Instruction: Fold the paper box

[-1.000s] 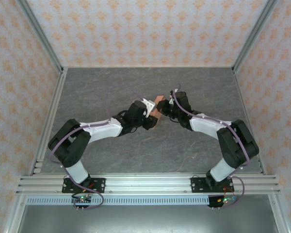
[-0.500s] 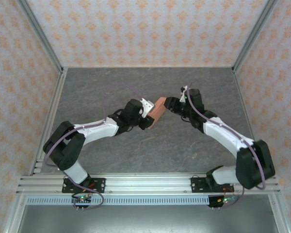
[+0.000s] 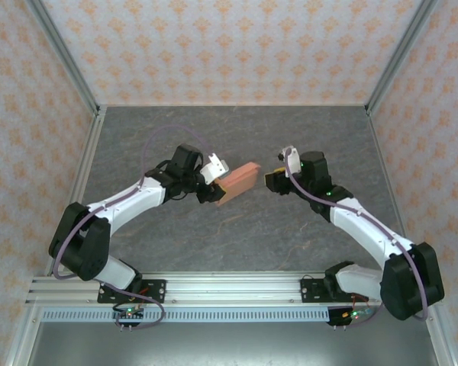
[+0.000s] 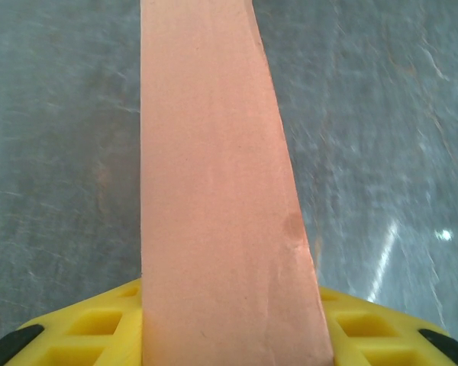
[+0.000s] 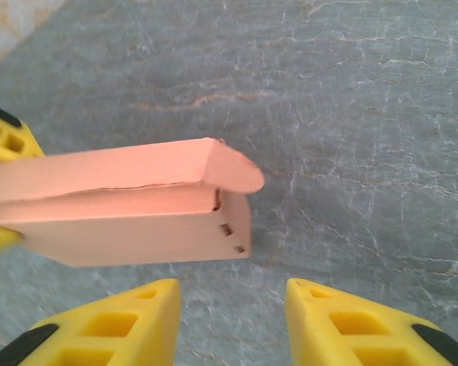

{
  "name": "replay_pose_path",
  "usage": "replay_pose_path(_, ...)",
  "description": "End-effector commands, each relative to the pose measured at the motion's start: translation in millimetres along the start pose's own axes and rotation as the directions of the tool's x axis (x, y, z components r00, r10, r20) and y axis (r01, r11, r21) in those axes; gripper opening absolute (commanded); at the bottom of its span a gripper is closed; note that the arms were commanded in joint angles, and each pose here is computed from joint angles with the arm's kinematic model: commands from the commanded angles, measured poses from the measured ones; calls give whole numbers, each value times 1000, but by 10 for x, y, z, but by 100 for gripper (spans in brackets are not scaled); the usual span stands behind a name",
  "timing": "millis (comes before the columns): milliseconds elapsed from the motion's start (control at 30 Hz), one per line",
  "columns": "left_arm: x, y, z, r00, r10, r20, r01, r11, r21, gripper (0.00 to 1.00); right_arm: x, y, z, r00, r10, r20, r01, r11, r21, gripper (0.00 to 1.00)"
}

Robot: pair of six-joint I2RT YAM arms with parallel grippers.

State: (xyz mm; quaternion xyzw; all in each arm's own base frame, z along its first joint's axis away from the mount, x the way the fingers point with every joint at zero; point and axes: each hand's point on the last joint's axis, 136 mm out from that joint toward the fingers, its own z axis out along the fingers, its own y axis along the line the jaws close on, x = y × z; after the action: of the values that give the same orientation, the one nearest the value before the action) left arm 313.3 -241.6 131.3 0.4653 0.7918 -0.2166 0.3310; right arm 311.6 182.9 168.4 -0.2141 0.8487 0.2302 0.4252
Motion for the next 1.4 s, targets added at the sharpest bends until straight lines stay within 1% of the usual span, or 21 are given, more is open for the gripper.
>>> replay_pose_path(0, -31, -96, -196, 993, 121, 4, -121, 990, 76, 43, -69, 1, -36, 982, -176, 72, 176, 984, 13, 40)
replay_pose_path(133, -6, -105, -248, 984, 175, 33, -178, 977, 120, 45, 53, 134, 41, 968, -244, 58, 248, 965, -83, 40)
replay_pose_path(233, 11, -94, -255, 982, 184, 36, -187, 970, 153, 46, 97, 252, 39, 950, -303, 77, 312, 939, -143, 40)
replay_pose_path(367, 25, -76, -235, 984, 177, 28, -179, 965, 192, 45, 180, 296, 41, 913, -400, 86, 408, 904, -126, 40)
replay_pose_path(433, 36, -71, -212, 984, 179, 23, -180, 963, 200, 45, 186, 273, 57, 902, -425, 79, 432, 897, -97, 40)
replay_pose_path(567, 49, -42, -162, 982, 185, 25, -187, 962, 197, 45, 178, 208, 82, 907, -419, 49, 422, 904, -68, 40)
replay_pose_path(700, 48, -13, -114, 982, 188, 34, -191, 962, 195, 44, 166, 243, 68, 908, -416, 51, 419, 904, -88, 40)
replay_pose_path(833, 62, -13, -68, 983, 183, 33, -186, 960, 209, 44, 238, 245, 162, 917, -398, -24, 391, 910, -137, 40)
replay_pose_path(1033, 75, -2, -49, 983, 179, 29, -181, 960, 211, 44, 213, 203, 257, 925, -374, -64, 363, 921, -140, 37)
replay_pose_path(1100, 68, -3, -51, 983, 181, 32, -183, 960, 210, 43, 200, 181, 277, 927, -368, -75, 356, 925, -133, 34)
replay_pose_path(1167, 66, 0, -48, 983, 180, 33, -182, 960, 210, 44, 191, 220, 285, 929, -362, -79, 347, 924, -158, 32)
replay_pose_path(1367, 51, 8, -43, 983, 182, 36, -186, 961, 206, 43, 124, 271, 331, 941, -330, -71, 312, 931, -187, 18)
